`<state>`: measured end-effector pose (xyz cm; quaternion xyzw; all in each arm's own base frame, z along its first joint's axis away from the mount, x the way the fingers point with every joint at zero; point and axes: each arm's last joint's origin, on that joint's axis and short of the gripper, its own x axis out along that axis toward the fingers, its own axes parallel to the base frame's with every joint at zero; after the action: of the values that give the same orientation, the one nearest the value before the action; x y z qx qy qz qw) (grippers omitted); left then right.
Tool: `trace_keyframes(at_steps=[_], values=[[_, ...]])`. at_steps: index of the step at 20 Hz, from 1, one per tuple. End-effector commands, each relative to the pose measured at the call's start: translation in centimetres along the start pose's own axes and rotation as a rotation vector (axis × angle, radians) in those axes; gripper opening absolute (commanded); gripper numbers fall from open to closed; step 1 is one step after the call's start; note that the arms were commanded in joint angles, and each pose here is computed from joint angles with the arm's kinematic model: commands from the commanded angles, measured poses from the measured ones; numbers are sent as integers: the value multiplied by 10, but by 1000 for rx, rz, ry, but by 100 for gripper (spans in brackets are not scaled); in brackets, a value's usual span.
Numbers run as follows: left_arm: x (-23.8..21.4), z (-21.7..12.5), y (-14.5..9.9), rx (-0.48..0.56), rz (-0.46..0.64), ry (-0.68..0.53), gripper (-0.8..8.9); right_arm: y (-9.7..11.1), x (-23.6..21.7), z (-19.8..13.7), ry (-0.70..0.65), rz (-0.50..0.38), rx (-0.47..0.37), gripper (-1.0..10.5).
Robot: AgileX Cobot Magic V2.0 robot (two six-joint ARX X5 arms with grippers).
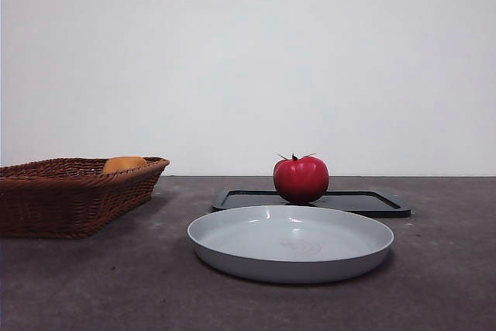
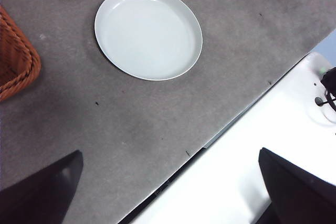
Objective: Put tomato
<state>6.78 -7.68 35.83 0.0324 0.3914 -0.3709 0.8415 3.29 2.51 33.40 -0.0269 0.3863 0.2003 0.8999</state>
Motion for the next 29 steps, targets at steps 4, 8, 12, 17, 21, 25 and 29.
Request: trace_keyframes(at_steps=[4, 8, 12, 17, 21, 25, 29], values=[[0, 3, -2, -4, -10, -21, 306, 2, -1, 4, -25, 16, 22, 223], [0, 3, -2, -3, -9, -21, 15, 2, -1, 4, -32, 19, 22, 8], [0, 3, -1, -4, -9, -15, 15, 2, -1, 4, -32, 18, 22, 8], [0, 3, -1, -3, -9, -15, 15, 2, -1, 4, -32, 18, 22, 8], [0, 3, -1, -7, -5, -19, 15, 2, -1, 4, -32, 18, 22, 8], [-4, 4, 13, -20, 97, -55, 15, 2, -1, 4, -32, 18, 22, 8], [3, -11, 45, 26, 312, -238, 15, 2, -1, 4, -32, 18, 22, 8]])
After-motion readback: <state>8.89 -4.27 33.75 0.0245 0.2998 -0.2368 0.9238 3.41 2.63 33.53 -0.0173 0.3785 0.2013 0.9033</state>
